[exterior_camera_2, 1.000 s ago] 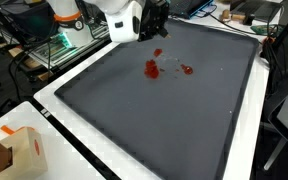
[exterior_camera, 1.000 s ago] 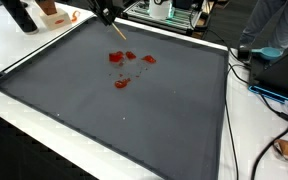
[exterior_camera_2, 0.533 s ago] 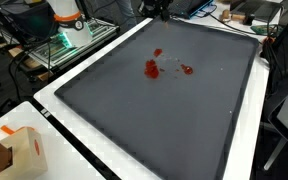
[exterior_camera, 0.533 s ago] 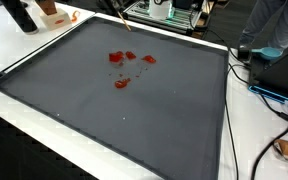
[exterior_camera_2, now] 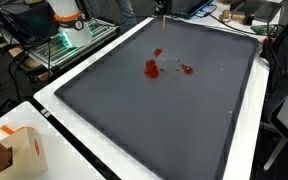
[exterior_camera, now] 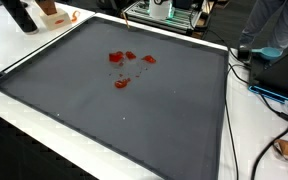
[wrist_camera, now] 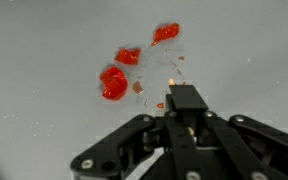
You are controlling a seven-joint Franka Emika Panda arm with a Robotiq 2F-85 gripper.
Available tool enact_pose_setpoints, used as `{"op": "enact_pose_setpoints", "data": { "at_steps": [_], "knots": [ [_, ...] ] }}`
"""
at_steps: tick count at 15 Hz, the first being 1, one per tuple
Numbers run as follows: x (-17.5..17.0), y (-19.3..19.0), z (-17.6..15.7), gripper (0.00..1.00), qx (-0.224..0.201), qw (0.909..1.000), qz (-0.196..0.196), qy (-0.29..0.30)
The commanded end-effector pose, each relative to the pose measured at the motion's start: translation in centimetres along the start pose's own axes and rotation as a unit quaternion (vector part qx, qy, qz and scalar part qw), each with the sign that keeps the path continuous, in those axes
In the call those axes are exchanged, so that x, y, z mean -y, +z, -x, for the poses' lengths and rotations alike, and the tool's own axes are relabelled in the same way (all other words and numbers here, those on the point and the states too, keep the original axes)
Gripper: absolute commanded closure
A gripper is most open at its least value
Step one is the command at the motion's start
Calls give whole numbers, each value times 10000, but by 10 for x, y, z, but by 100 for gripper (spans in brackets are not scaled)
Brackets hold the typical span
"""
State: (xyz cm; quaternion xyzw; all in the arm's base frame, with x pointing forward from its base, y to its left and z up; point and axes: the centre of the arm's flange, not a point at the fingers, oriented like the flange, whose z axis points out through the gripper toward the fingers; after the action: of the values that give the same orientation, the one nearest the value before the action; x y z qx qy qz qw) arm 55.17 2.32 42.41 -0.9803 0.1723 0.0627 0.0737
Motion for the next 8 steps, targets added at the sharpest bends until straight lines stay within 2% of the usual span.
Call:
{"op": "enact_pose_setpoints", "data": {
  "at_steps": [1,6,8],
  "knots": [
    [24,6,9,97,-248,9973,679,-111],
    [46,14,20,97,-584,9896,1291,-266],
    [52,14,22,97,-612,9885,1324,-389]
  ]
}}
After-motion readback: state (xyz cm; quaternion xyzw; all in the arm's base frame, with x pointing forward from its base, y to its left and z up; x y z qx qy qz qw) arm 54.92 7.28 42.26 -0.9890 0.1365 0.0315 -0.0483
